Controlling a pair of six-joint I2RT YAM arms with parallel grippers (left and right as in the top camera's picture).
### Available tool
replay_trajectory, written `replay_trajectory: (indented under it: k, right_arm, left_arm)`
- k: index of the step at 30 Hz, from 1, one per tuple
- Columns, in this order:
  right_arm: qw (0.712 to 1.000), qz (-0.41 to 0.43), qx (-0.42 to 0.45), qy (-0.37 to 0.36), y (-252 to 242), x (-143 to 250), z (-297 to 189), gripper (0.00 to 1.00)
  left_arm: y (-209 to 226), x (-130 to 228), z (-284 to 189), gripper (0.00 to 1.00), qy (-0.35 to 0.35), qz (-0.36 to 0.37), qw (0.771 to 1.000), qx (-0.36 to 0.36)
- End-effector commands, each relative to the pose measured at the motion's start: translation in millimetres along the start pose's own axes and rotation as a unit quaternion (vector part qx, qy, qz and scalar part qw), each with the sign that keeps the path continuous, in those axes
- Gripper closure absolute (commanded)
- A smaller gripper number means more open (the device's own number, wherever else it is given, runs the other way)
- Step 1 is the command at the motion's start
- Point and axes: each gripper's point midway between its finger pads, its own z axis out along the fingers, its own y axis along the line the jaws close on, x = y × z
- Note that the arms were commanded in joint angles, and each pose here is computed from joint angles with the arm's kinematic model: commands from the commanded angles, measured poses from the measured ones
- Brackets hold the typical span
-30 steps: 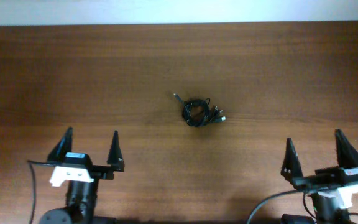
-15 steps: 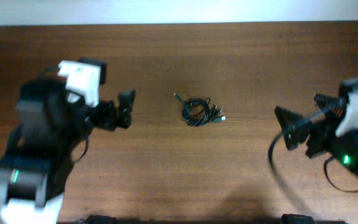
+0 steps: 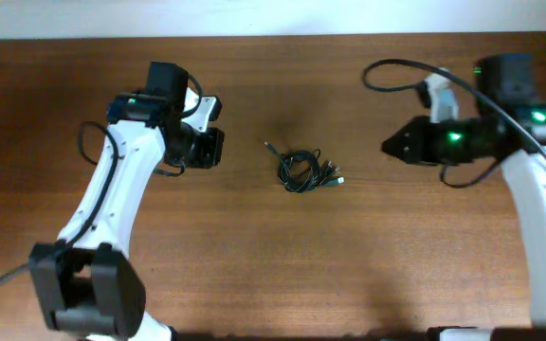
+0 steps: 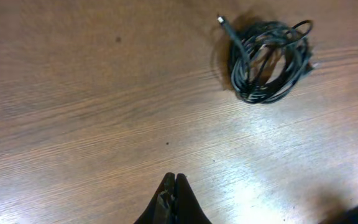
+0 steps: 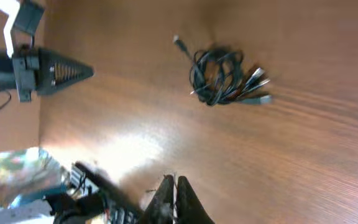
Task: Untangle cables
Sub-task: 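Raise both arms and move the grippers toward the cable bundle, then lower the right gripper onto the black cable bundle and grasp it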
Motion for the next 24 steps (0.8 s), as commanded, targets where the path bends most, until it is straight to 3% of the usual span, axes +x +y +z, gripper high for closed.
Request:
replay_trajectory:
  k: [1,3,6,9,10,14,18,24]
  right_arm:
    - [0.998,-0.005,-0.018,0.062,6.5,5.9,40.5,0.96]
    - [0.993,0.002,-0.02,0.113,5.7,14.8,75.8,0.91]
    - [0.986,0.029,0.054,0.156,-17.2,24.5,118.8,0.78]
    - [0.98,0.011,0.127,0.15,-34.7,21.0,145.1,0.65]
    - [0.98,0.005,0.136,0.144,-35.3,18.2,153.0,0.55]
    - [0.981,-0.03,0.145,0.125,-23.7,12.4,184.7,0.44]
    - [0.969,-0.051,0.209,0.123,-42.8,13.0,197.5,0.42]
    - [0.965,-0.046,0.218,0.137,-63.4,18.4,223.2,0.41]
  left_arm:
    - [3.7,-3.8,11.9,1.0,0.01,-0.008,1.0,0.007]
    - [5.9,-7.3,18.5,1.0,0.01,-0.008,1.0,0.007]
    - [9.6,-16.4,29.0,1.0,0.001,-0.005,1.0,0.006]
    - [19.4,-19.6,30.4,1.0,-0.004,-0.004,1.0,-0.021]
    - [23.6,-20.1,30.2,1.0,-0.005,-0.015,0.999,-0.033]
    - [37.1,-20.0,28.0,0.95,-0.009,-0.057,0.997,-0.057]
    - [53.5,-21.0,22.7,0.93,-0.016,-0.1,0.993,-0.061]
    - [73.8,-17.9,17.9,0.86,-0.019,-0.137,0.988,-0.066]
